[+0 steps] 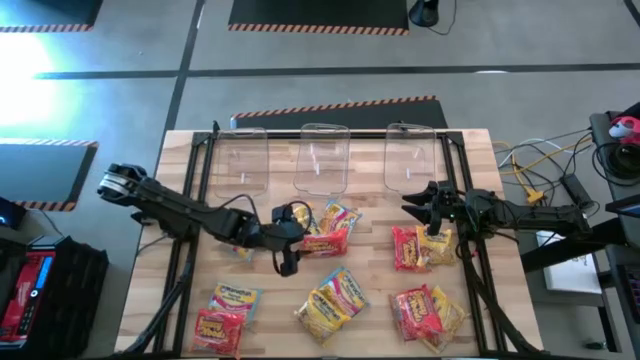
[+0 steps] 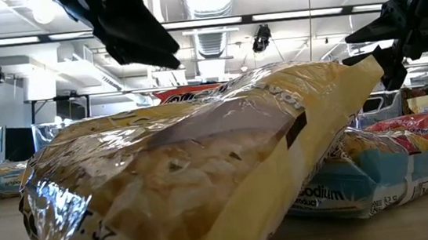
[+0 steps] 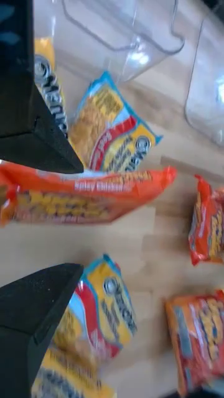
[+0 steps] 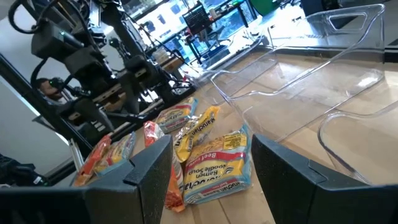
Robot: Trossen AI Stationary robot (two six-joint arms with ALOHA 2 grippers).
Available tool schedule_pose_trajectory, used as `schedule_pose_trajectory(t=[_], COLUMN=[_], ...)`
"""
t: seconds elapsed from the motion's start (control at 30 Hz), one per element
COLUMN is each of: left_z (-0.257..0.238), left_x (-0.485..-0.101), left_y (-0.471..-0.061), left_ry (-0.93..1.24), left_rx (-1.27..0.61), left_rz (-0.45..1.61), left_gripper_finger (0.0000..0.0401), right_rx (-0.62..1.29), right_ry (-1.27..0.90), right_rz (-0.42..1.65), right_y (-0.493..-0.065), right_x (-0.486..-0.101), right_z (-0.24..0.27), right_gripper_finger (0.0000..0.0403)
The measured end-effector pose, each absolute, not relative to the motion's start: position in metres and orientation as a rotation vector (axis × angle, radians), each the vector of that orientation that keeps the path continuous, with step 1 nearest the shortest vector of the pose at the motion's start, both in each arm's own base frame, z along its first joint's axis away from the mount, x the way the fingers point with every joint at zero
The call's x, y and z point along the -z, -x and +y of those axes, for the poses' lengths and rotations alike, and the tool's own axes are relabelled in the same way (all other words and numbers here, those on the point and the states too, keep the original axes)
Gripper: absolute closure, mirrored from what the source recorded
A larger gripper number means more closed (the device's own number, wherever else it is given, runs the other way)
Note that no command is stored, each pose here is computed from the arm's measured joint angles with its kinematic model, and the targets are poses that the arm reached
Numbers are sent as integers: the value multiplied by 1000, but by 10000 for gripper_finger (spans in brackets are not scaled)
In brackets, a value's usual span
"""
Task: Sort Maruchan noodles
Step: Put the orange noodle pack into the left transparent bin
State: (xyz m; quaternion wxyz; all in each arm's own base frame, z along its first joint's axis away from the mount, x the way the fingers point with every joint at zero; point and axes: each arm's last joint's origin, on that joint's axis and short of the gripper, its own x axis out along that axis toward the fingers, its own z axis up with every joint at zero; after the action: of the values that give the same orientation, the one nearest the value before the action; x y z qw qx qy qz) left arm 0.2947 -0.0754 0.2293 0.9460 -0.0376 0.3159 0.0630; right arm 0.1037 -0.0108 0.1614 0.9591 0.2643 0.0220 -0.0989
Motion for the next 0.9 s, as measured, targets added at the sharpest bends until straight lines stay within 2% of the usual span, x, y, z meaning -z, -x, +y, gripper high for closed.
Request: schedule_pose_trajectory(t=[0.13,0.3,0.5,0.8,0.9], left_z=[-65,-53,-45,-41,-39], left_x=[-223,-214,-204,-195,-185], left_y=[-300,-313,-320,-325,-330], left_ry=[22,73,62,54,71], left_rx=[-136,-19,-26,-6,21], left_rz=[662,668,689,703,722], left_gripper_finger=[167,167,164,95,87], right_rx=[200,200,200,200,200], right_ry=[-536,-536,-536,-536,-536], right_rz=[44,44,44,43,43], right_y=[-104,-104,-104,-104,-104], right_x=[-161,-161,-161,-161,-161], right_z=[-11,-11,-11,-11,-11], right_gripper_finger=[195,195,195,195,195])
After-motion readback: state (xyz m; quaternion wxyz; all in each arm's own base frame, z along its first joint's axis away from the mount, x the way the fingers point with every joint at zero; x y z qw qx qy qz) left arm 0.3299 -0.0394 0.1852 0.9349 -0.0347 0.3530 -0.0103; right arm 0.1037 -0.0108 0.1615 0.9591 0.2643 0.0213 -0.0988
